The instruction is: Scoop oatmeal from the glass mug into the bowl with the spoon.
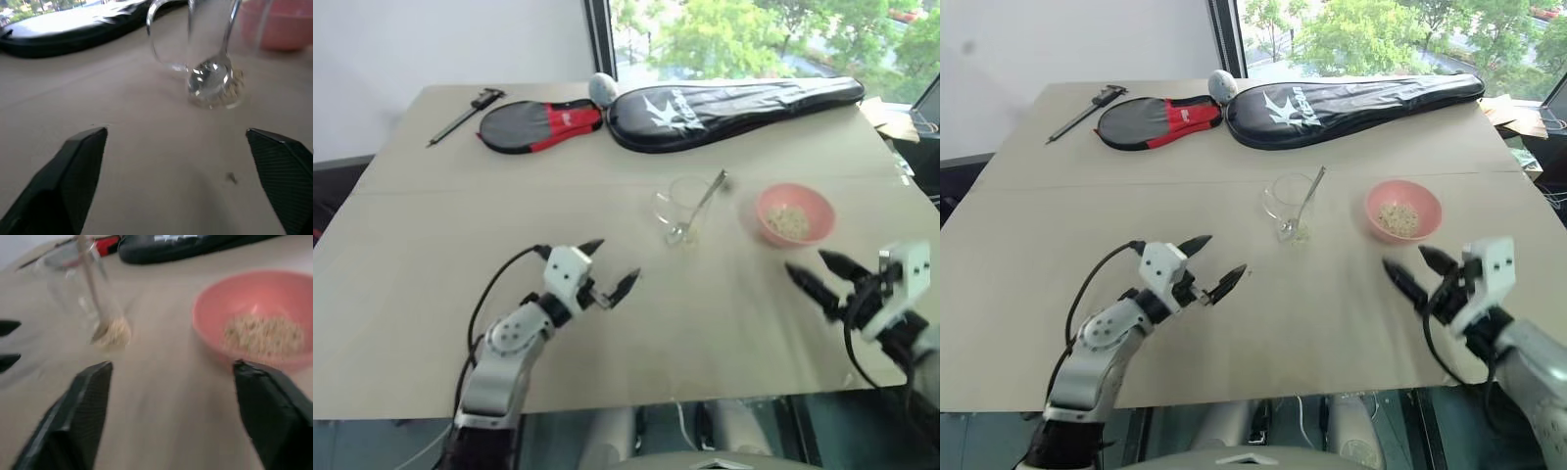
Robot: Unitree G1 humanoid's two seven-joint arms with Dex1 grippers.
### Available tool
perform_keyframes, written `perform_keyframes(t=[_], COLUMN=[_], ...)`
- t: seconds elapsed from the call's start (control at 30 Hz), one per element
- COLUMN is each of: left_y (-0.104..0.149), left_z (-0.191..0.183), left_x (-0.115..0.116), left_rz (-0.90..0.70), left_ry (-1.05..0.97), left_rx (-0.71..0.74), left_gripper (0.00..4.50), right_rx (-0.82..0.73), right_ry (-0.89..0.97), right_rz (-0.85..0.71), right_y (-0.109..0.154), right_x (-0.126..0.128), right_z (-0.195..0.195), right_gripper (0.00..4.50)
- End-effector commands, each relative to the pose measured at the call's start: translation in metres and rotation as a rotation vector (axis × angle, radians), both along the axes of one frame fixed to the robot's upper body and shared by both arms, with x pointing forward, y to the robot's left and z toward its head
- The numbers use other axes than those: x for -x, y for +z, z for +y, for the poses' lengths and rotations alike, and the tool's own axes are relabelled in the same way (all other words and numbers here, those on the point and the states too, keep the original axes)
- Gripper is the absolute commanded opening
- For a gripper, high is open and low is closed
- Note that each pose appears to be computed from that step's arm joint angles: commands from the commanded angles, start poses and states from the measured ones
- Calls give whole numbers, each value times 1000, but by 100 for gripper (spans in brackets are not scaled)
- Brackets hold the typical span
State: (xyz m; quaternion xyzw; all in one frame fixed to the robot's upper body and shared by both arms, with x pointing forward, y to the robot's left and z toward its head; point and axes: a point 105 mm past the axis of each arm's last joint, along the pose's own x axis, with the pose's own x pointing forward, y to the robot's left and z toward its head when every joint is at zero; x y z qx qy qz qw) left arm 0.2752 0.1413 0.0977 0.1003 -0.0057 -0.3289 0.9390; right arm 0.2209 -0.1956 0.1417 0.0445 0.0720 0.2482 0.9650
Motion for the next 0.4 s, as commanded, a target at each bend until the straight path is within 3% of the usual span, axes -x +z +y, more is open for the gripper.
perform_keyframes(t=[0.03,0.17,0.4], left_y=[4,-16,-19], left_z=[9,17,20], left_x=[16,39,48], left_rz=[-7,75,80], left_ry=[18,59,110], left_rx=[-23,-28,-35], left_gripper=[450,450,450], right_rx=[81,130,105], right_ry=[57,42,50], right_rz=[-31,7,-5], right_y=[-12,-42,-55], right_x=[22,33,29], right_z=[2,-7,-7], right_gripper=[446,446,446])
